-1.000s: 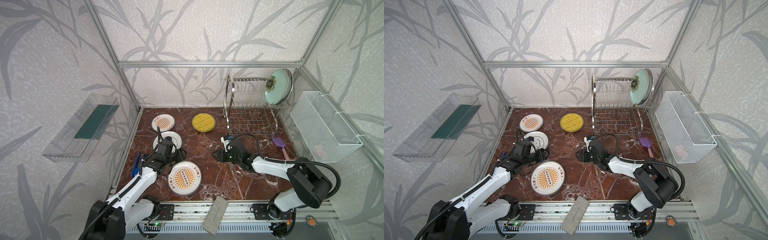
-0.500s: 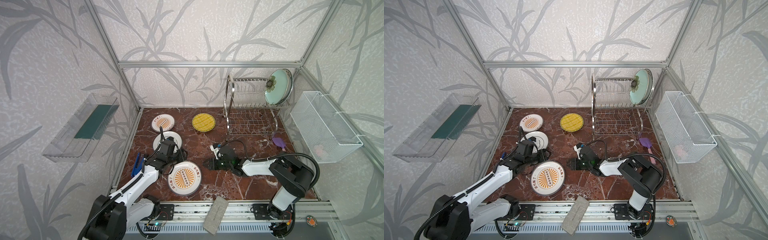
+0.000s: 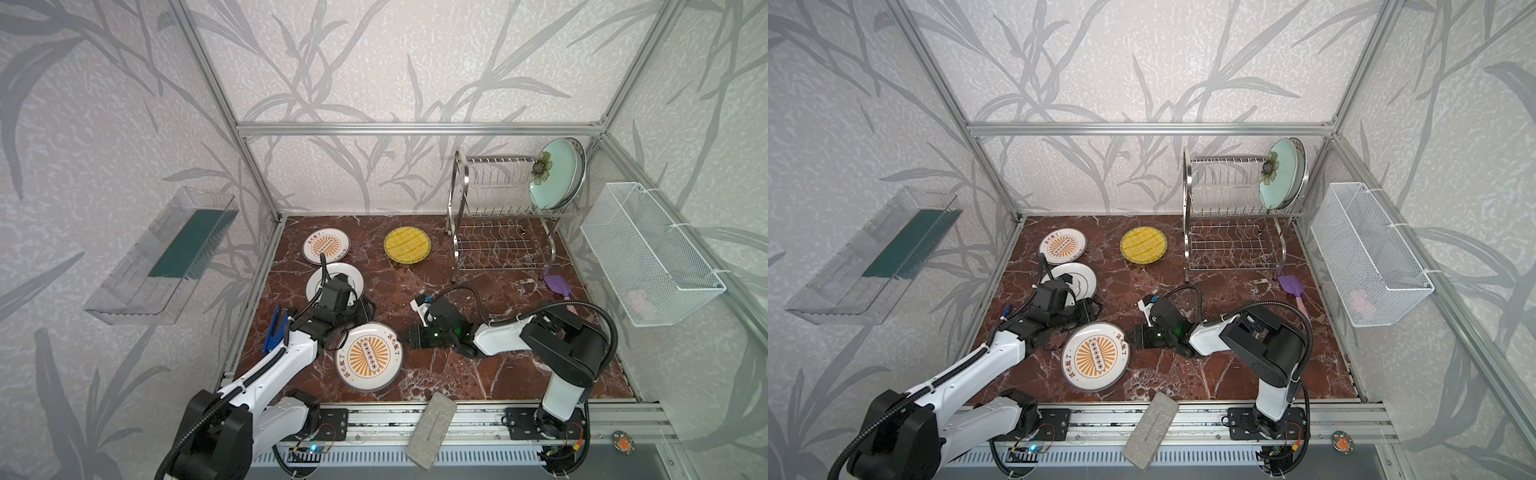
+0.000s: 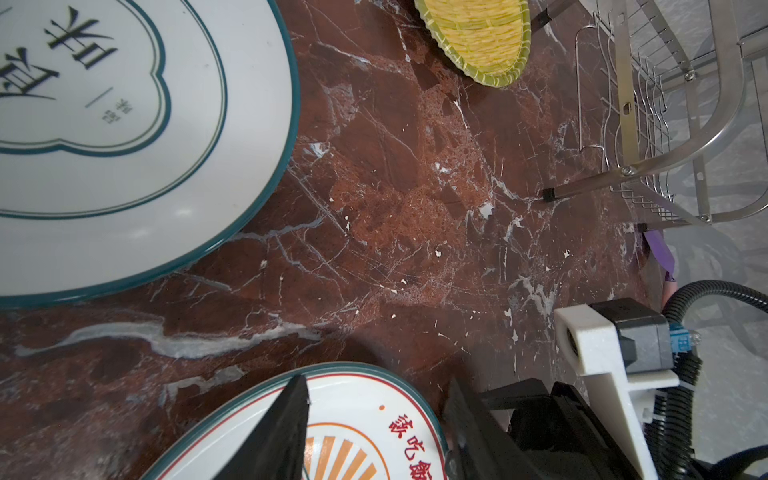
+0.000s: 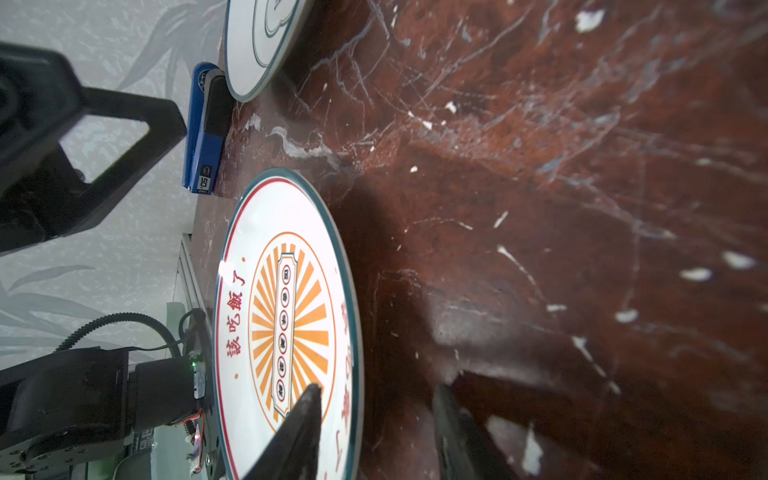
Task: Load the plates into the dish rack
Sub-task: 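Lower the right gripper onto the orange sunburst plate's edge and grip it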
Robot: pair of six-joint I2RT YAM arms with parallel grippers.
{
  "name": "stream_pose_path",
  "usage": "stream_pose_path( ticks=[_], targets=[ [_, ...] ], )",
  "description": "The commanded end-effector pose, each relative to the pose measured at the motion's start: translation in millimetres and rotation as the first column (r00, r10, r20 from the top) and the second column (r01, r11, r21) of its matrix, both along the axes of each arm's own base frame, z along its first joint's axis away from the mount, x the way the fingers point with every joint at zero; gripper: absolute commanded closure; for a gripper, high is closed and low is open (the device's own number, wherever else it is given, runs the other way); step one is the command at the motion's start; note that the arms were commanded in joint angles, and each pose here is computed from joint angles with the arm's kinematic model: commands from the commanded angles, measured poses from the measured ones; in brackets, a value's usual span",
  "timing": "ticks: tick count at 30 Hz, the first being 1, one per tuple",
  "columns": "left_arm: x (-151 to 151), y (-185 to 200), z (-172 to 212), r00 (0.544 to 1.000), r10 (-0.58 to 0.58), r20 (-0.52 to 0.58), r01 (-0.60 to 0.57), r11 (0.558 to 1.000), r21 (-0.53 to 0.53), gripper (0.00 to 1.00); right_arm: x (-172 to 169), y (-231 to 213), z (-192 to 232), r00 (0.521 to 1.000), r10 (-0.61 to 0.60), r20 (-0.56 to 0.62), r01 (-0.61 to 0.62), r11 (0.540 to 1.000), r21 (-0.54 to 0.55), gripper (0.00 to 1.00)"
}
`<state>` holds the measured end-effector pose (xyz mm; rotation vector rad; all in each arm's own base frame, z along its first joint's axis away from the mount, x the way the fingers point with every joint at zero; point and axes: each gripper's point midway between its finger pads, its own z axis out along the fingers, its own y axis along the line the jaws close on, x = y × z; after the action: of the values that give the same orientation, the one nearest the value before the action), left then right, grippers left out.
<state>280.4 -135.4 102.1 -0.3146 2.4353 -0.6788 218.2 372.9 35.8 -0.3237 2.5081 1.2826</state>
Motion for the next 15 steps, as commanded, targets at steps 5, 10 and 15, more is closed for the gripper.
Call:
stream_pose_path(
  ticks=[5,10,15],
  targets=[
    [2.8,0.8,-0.2,1.0,0.015,0.009,-0.015,1.0,0.007,0.47,1.7,17.5,12.5,1.0,0.023,0.008,-0.023,0.998,0.066,0.61],
    [3.0,0.5,-0.6,1.0,0.014,0.008,-0.014,1.0,0.008,0.47,1.0,21.3,11.1,1.0,0.028,-0.003,-0.028,0.996,0.081,0.66],
    [2.8,0.0,-1.0,1.0,0.013,0.007,-0.013,1.0,0.007,0.47,0.9,24.4,7.8,0.999,0.031,-0.018,-0.03,0.995,0.091,0.68]
  ],
)
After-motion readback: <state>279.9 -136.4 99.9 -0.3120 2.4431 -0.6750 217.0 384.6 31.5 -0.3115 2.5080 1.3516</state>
